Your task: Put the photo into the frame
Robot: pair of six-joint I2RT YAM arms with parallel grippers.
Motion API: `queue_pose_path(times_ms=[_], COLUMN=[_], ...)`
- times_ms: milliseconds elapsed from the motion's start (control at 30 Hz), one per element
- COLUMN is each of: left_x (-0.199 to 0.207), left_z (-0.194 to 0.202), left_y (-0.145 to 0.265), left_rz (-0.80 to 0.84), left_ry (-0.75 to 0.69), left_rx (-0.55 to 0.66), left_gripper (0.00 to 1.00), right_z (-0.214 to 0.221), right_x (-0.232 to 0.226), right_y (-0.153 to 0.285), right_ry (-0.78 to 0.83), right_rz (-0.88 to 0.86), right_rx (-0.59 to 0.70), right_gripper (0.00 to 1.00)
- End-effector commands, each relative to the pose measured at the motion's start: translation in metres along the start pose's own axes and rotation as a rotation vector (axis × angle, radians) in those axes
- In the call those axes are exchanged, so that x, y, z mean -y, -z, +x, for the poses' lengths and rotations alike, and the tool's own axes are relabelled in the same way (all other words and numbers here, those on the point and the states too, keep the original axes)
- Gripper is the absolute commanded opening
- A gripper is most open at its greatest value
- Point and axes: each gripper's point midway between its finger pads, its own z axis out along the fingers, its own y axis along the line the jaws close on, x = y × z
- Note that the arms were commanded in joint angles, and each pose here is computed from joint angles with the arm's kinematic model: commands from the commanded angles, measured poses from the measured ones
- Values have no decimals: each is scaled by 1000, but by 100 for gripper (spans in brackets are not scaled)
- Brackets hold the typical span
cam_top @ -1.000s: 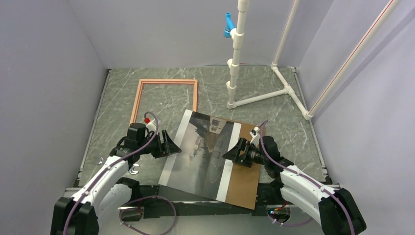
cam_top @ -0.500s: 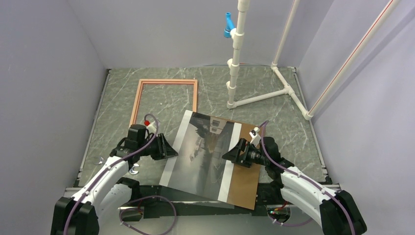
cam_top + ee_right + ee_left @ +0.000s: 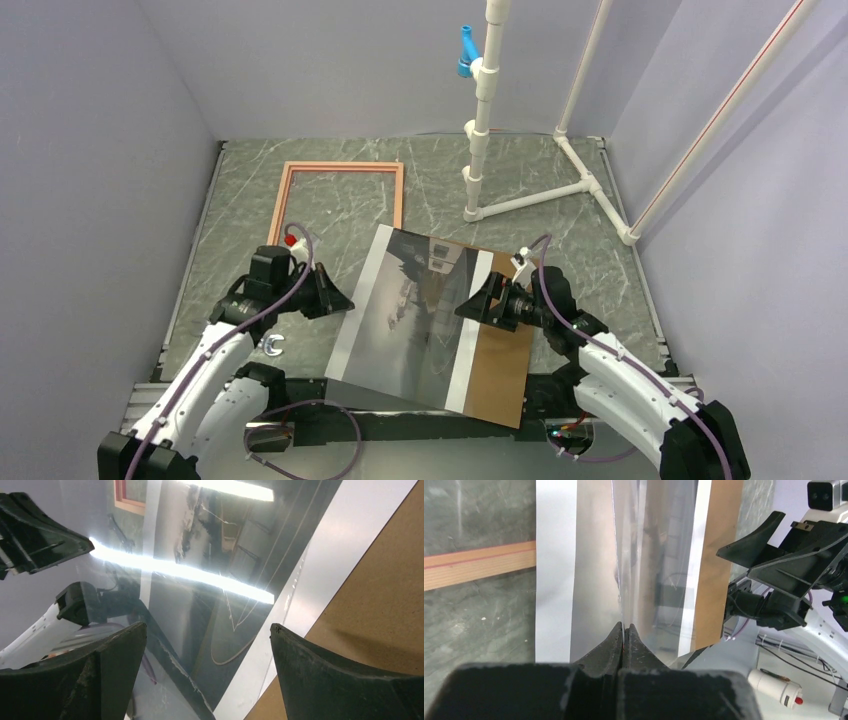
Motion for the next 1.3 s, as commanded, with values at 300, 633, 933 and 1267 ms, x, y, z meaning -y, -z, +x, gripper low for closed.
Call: queue_pose_path(times_ms=[300, 633, 933, 1267], left_x=[103, 149, 141, 147], left_z=[-94, -104, -100, -102], left_y=[136, 185, 186, 202], left_rz=[-75, 7, -20, -35], left_ry=[-222, -270, -268, -297], left_rx=[380, 488, 492, 529], left_gripper=[0, 0, 0, 0], right_z=[-38, -28, -18, -10], right_x=[-9, 0, 78, 127], right_y=[1, -45, -24, 4], right_ry=[197, 297, 264, 99], right_rz=[155, 369, 790, 939], right_rx=[19, -130, -143, -105], right_gripper=[73, 9, 0, 0])
